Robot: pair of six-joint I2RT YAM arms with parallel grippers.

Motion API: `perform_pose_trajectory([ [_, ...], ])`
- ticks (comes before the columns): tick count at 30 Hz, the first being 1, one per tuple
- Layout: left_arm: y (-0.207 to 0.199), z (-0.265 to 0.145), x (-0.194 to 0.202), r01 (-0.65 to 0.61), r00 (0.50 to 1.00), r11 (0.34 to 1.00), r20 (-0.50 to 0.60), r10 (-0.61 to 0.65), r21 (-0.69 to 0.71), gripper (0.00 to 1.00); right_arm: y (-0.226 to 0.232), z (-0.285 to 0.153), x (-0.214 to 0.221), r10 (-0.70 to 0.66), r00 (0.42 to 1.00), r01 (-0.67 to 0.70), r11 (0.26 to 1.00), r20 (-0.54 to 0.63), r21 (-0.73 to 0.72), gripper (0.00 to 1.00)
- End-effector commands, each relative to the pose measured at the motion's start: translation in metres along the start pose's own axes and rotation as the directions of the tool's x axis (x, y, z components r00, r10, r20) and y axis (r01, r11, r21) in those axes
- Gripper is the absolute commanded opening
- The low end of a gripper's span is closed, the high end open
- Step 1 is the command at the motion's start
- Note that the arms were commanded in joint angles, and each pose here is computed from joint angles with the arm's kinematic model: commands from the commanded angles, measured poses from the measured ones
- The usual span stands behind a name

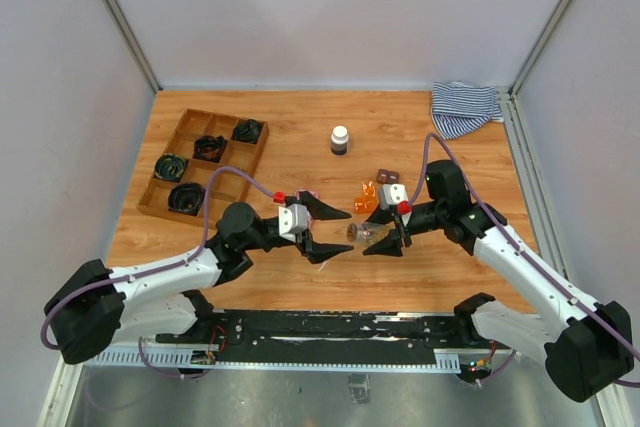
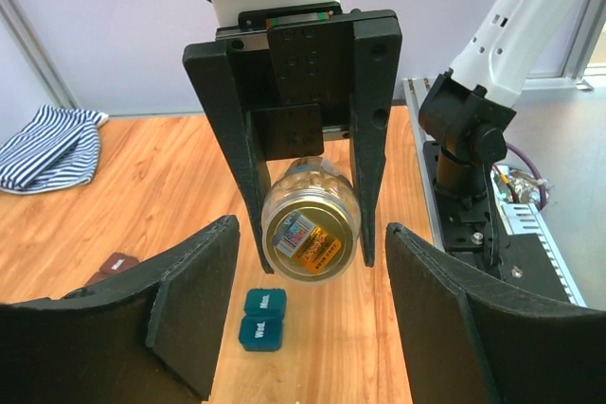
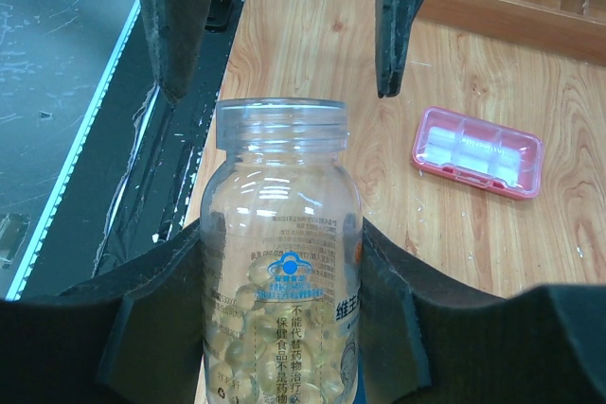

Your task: Sort the pills into containers

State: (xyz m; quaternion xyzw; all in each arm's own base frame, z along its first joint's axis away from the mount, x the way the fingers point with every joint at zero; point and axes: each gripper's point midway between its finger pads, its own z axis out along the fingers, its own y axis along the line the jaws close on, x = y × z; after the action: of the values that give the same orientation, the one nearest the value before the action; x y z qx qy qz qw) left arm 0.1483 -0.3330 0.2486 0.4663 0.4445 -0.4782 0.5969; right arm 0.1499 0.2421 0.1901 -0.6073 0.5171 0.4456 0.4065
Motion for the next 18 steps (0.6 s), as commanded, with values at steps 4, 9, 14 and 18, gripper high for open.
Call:
perform_pose_trajectory([
  [4, 0.0001, 0.0085, -0.0099, -0.027, 0.999, 1.0, 0.033, 0.027, -0.004, 0.7, -0.003, -0.0051, -0.0142, -0.033, 0.999, 0.032, 0.999, 0.027, 0.004, 0.01],
  [9, -0.0013, 0.0104, -0.0074, -0.024, 0.999, 1.0, 0.028, 0.024, -0.001, 0.69, -0.0033, -0.0051, -0.0142, -0.033, 0.999, 0.033, 0.999, 0.027, 0.004, 0.01],
  [14, -0.002, 0.0131, -0.0053, -0.018, 1.0, 1.0, 0.022, 0.018, 0.006, 0.67, -0.0028, -0.0049, -0.014, -0.03, 0.999, 0.03, 1.0, 0.027, 0.002, 0.01],
  [18, -0.0027, 0.0146, -0.0044, -0.005, 1.0, 1.0, 0.019, 0.005, 0.012, 0.62, -0.0031, -0.0048, -0.0135, -0.029, 0.999, 0.029, 1.0, 0.026, 0.003, 0.01],
])
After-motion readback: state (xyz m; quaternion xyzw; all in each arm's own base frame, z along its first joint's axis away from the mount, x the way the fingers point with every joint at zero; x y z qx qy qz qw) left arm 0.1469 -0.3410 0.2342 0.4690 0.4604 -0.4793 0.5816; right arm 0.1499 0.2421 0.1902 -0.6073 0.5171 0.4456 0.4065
